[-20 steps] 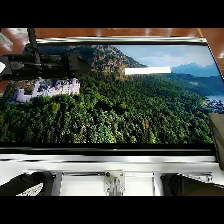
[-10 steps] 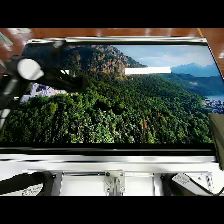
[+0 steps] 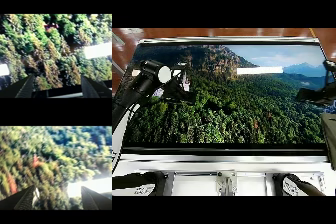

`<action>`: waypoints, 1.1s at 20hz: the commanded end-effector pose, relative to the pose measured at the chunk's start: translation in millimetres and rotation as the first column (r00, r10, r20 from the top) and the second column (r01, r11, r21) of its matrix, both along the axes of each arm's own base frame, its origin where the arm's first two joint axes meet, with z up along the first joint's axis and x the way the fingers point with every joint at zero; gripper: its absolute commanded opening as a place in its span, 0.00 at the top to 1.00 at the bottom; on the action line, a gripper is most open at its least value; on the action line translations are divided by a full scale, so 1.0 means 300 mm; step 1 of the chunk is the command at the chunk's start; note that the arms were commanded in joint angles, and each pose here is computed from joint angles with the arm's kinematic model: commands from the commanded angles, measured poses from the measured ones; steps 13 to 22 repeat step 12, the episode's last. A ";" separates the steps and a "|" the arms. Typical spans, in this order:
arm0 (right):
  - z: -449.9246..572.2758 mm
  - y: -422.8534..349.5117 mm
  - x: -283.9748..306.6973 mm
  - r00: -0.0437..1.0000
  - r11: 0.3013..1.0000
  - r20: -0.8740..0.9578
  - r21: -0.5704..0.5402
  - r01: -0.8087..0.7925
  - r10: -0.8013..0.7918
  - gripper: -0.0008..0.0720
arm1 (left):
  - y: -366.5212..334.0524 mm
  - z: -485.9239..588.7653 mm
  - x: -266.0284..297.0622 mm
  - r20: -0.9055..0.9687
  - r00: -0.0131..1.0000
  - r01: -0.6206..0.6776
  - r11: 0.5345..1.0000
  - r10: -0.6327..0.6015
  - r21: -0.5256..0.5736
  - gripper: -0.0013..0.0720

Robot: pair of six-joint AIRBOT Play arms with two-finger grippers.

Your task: Fold the shirts.

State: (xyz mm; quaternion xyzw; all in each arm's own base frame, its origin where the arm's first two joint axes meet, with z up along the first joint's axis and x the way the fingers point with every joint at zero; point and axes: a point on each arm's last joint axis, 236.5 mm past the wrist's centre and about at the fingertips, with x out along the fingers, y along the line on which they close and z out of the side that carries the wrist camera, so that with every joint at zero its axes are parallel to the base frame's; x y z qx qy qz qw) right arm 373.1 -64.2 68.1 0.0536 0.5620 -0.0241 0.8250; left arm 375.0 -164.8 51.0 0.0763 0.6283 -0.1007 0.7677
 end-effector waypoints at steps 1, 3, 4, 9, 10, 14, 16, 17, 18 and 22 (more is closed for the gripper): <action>-0.008 0.081 -0.008 0.998 0.998 -0.032 -0.023 -0.064 0.063 0.03 | 0.005 0.002 0.033 0.041 0.999 0.012 1.000 -0.013 0.014 0.03; -0.008 0.089 -0.007 0.997 0.997 -0.032 -0.021 -0.069 0.068 0.03 | -0.006 0.009 0.057 0.072 0.997 0.014 1.000 -0.014 0.000 0.03; -0.008 0.089 -0.007 0.997 0.997 -0.032 -0.020 -0.068 0.068 0.03 | -0.008 0.010 0.063 0.080 0.997 0.014 1.000 -0.014 -0.003 0.03; -0.008 0.089 -0.007 0.997 0.997 -0.032 -0.020 -0.068 0.068 0.03 | 0.000 0.011 0.068 0.087 0.992 0.089 0.996 -0.091 0.022 0.03; -0.008 0.089 -0.007 0.997 0.997 -0.032 -0.020 -0.068 0.068 0.03 | 0.005 0.011 0.070 0.087 0.991 0.095 0.995 -0.097 0.025 0.03; -0.008 0.089 -0.007 0.997 0.997 -0.032 -0.020 -0.068 0.068 0.03 | 0.016 0.012 0.079 0.092 0.992 0.087 0.996 -0.089 0.024 0.03; -0.008 0.089 -0.007 0.997 0.997 -0.032 -0.020 -0.068 0.068 0.03 | 0.016 0.012 0.079 0.092 0.992 0.087 0.996 -0.089 0.024 0.03; -0.008 0.089 -0.007 0.997 0.997 -0.032 -0.020 -0.068 0.068 0.03 | 0.016 0.012 0.079 0.092 0.992 0.087 0.996 -0.089 0.024 0.03; -0.008 0.089 -0.007 0.997 0.997 -0.032 -0.020 -0.068 0.068 0.03 | 0.016 0.012 0.079 0.092 0.992 0.087 0.996 -0.089 0.024 0.03; -0.008 0.089 -0.007 0.997 0.997 -0.032 -0.020 -0.068 0.068 0.03 | 0.016 0.012 0.079 0.092 0.992 0.087 0.996 -0.089 0.024 0.03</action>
